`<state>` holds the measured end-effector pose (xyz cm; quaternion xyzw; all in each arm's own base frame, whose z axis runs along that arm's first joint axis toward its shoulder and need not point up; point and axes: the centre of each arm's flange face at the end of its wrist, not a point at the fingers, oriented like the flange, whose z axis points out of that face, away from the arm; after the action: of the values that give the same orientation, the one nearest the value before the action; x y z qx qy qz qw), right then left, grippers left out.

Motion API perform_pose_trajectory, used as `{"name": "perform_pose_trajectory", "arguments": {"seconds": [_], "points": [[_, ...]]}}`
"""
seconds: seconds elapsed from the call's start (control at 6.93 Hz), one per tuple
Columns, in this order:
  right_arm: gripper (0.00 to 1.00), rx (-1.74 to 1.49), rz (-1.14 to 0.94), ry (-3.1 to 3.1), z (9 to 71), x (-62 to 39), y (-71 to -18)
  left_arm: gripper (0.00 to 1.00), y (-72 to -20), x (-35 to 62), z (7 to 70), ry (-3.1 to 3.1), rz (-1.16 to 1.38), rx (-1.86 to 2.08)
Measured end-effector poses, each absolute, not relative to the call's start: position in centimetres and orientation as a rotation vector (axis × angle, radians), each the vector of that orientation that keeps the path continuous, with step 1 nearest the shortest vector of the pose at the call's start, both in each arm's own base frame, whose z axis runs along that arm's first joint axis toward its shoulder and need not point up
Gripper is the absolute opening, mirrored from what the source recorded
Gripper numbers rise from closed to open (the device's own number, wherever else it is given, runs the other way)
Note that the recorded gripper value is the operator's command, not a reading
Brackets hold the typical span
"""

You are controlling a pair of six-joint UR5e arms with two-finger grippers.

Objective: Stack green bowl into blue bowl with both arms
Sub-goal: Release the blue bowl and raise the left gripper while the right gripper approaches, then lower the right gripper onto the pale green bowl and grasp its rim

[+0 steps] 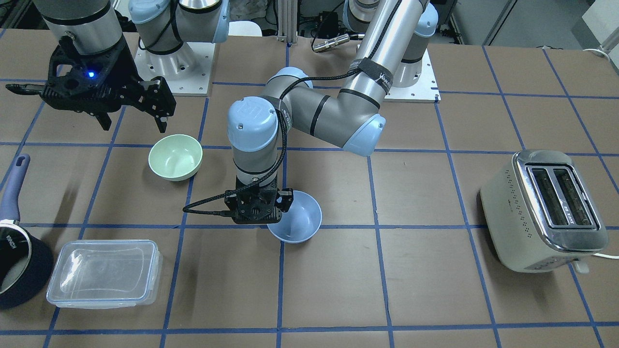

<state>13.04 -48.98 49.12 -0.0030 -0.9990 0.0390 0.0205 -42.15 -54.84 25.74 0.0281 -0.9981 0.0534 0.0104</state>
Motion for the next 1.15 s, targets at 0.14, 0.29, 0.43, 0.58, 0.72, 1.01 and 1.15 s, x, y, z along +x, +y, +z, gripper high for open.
{"name": "perform_pose_trajectory", "arguments": {"seconds": [0.14,0.29,0.43,0.58,0.72,1.01,1.15], "points": [[1.0,-0.011,0.116,-3.095,49.0,12.9,-49.0,1.0,-55.4,-41.2,28.0,-3.117,0.162,0.069],[1.0,-0.005,0.107,-3.093,48.8,12.8,-49.1,1.0,-56.3,-38.3,30.7,-3.133,0.132,0.012],[1.0,0.02,0.08,-3.094,47.9,12.6,-49.1,1.0,-57.2,-34.0,33.5,-3.151,0.091,-0.046],[1.0,0.053,0.042,-3.097,45.7,12.0,-49.0,1.0,-57.8,-28.7,36.7,-3.162,0.047,-0.085],[1.0,0.081,0.014,-3.104,42.4,10.8,-48.8,1.0,-57.7,-22.6,40.5,-3.165,0.013,-0.123],[1.0,0.113,-0.098,-3.114,33.3,7.2,-46.3,1.0,-54.4,-13.6,47.8,-3.162,0.021,-0.166],[0.96,0.076,-0.191,-3.125,29.0,5.1,-44.3,1.0,-51.8,-12.1,50.7,-3.165,0.056,-0.168]]}}
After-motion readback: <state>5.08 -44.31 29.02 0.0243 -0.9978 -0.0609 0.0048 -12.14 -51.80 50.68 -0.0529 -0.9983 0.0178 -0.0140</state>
